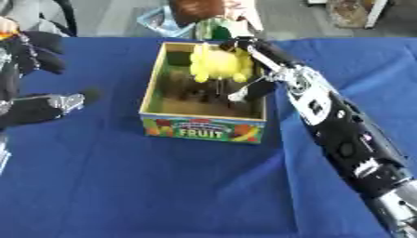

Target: Pick up objects on the table and place them in the box.

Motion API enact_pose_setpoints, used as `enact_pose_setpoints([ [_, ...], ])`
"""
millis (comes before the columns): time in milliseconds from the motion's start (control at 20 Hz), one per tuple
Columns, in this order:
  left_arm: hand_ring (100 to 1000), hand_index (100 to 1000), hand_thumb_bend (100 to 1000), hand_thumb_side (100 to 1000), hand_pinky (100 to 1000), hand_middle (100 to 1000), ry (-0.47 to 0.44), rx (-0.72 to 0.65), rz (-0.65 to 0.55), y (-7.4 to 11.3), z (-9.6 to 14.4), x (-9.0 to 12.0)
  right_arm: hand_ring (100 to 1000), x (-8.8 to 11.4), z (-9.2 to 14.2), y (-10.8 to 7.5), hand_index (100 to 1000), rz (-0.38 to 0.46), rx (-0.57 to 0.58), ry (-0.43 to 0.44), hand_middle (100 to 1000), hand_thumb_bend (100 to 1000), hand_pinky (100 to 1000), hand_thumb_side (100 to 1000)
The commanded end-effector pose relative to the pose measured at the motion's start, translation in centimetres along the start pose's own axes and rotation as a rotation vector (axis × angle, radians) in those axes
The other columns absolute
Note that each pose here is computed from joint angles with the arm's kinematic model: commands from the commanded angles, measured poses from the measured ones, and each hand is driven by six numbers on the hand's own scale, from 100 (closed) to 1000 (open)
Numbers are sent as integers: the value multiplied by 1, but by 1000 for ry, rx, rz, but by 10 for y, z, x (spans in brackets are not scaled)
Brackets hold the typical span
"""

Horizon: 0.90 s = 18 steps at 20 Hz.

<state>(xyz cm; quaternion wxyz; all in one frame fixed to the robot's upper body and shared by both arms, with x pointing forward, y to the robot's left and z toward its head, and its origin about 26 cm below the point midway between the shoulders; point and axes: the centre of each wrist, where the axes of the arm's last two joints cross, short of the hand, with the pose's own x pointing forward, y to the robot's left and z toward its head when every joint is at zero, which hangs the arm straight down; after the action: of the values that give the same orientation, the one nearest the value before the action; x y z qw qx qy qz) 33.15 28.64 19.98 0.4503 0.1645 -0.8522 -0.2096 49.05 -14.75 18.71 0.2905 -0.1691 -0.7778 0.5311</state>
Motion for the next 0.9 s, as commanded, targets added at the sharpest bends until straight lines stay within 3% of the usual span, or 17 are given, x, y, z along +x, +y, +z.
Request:
enact_pose_setpoints([
  [50,550,731,810,143,585,580,-21,8,-11,6,-2,5,822,6,-1,-28,924,24,-64,-45,845,718,682,296],
  [600,550,731,810,143,584,580,-2,22,-21,8,2,0,809,23,16,-79,905,2,-228,-121,825,692,673,307],
  [900,552,730,810,144,583,580,20,43,-30,11,6,-5,776,17,57,-102,876,-40,-345,-108,781,647,630,309],
])
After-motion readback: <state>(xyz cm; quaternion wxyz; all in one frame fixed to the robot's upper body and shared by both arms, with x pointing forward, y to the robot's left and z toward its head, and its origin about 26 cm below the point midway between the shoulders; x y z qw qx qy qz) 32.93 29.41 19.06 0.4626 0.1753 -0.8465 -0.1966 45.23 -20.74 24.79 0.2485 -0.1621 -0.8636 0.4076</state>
